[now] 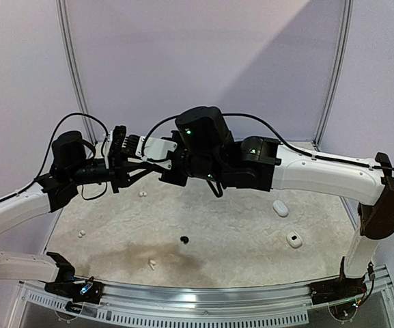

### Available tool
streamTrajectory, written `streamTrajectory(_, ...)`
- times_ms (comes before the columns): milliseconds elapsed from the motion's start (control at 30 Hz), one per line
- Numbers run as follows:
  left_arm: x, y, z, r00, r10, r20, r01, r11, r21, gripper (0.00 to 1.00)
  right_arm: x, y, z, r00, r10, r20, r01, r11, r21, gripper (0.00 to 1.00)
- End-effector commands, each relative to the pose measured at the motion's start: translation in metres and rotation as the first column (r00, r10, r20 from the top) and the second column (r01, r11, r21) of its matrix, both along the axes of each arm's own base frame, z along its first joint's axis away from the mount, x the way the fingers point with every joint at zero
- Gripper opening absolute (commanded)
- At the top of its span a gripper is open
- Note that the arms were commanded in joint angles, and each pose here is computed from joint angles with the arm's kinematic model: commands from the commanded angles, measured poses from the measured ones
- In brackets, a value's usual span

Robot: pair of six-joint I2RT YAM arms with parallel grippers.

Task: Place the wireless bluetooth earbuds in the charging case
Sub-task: Pick up the left earbud from the right side groove of the charging case.

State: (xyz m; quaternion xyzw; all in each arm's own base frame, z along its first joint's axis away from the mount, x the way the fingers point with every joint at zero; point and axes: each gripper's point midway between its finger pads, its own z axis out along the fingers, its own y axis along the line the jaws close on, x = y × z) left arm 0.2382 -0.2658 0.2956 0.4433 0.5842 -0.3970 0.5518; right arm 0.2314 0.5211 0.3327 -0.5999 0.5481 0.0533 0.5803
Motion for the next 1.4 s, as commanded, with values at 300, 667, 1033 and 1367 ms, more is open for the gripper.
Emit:
streamTrajectory(300, -0.001, -0.003, 0.02, 0.999, 0.0, 0.039, 0.002, 0.999, -0.051, 0.0, 0.0, -0.017, -0.013, 0.999, -0.02, -0.05, 0.018, 0.999, -0.038, 0.29)
streamTrajectory(667, -0.002, -0.003, 0.017, 0.999, -0.004, 0.039, 0.006, 0.999, -0.045, 0.0, 0.006, -0.03, 0.016, 0.996, -0.07, -0.048, 0.072, 0.997, 0.04, 0.32)
streamTrajectory(1033, -0.008, -0.007, 0.015, 0.99, -0.062, 0.127, 0.065, 0.998, -0.02, 0.0, -0.03, -0.044, 0.051, 0.98, 0.07, -0.187, -0.045, 0.99, 0.135, 0.29)
streamTrajectory(1367, -0.02, -0.011, 0.017, 0.979, -0.126, 0.16, 0.128, 0.992, -0.004, 0.0, -0.056, -0.032, 0.049, 0.917, 0.201, -0.344, -0.141, 0.971, 0.191, 0.18)
